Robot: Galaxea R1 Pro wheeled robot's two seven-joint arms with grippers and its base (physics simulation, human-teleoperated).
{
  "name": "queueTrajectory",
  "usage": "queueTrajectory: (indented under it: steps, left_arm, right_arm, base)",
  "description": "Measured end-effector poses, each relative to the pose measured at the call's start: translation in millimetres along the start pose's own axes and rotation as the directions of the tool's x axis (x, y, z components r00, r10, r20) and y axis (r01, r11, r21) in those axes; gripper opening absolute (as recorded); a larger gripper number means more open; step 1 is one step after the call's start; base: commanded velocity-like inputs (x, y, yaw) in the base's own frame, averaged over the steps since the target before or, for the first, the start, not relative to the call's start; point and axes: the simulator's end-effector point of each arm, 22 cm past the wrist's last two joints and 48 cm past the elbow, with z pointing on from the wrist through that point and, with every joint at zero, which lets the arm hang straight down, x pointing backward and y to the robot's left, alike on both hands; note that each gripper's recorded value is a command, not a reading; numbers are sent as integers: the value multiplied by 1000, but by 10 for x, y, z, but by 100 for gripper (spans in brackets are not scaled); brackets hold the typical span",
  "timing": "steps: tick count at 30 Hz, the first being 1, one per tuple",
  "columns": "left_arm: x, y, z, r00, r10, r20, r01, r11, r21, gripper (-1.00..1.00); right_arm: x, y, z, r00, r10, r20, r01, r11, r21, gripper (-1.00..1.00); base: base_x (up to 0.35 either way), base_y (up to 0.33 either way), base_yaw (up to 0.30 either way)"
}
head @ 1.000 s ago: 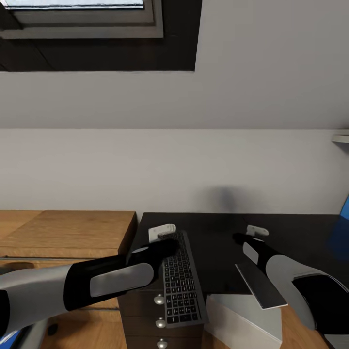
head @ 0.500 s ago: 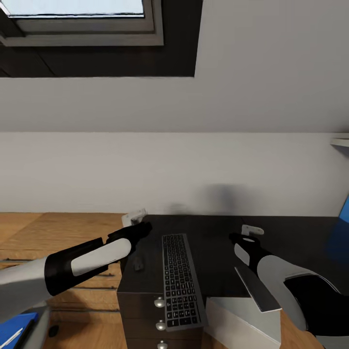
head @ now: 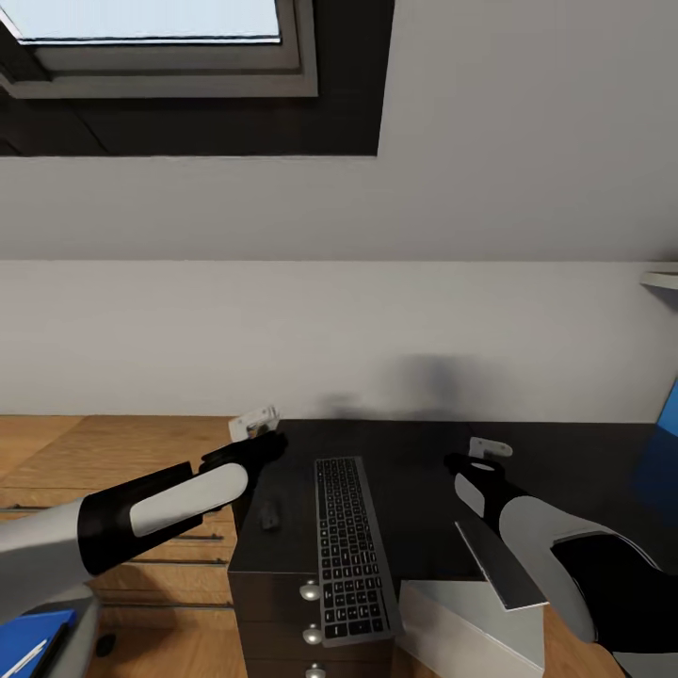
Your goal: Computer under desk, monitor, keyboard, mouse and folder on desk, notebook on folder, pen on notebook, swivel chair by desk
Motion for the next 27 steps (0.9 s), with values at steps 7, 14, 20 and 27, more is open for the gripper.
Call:
queueTrajectory:
  steps: [7,14,20,27]
  left_arm:
    - [209,43,14,998,67,-15,-67,998,-8,100]
    - [226,42,19,997,72,-17,-72,997,-7,100]
    - [233,24,14,997,73,-18,-73,997,-4,100]
    - [228,11,6,997,72,-18,-72,997,0,100]
  right_arm:
    - [-1,2,0,1000,1,-1,-1,1000,-1,100]
    - [9,2,5,1000,7,-5,-7,1000,0,100]
    - [18,-4,6,1000,7,-6,-7,1000,2,100]
    - [24,-6,7,1000,6,-8,-6,1000,3,100]
  base:
    - [0,0,0]
    - [-208,0,0]
    - [-320,0,0]
    - [-336,93,0]
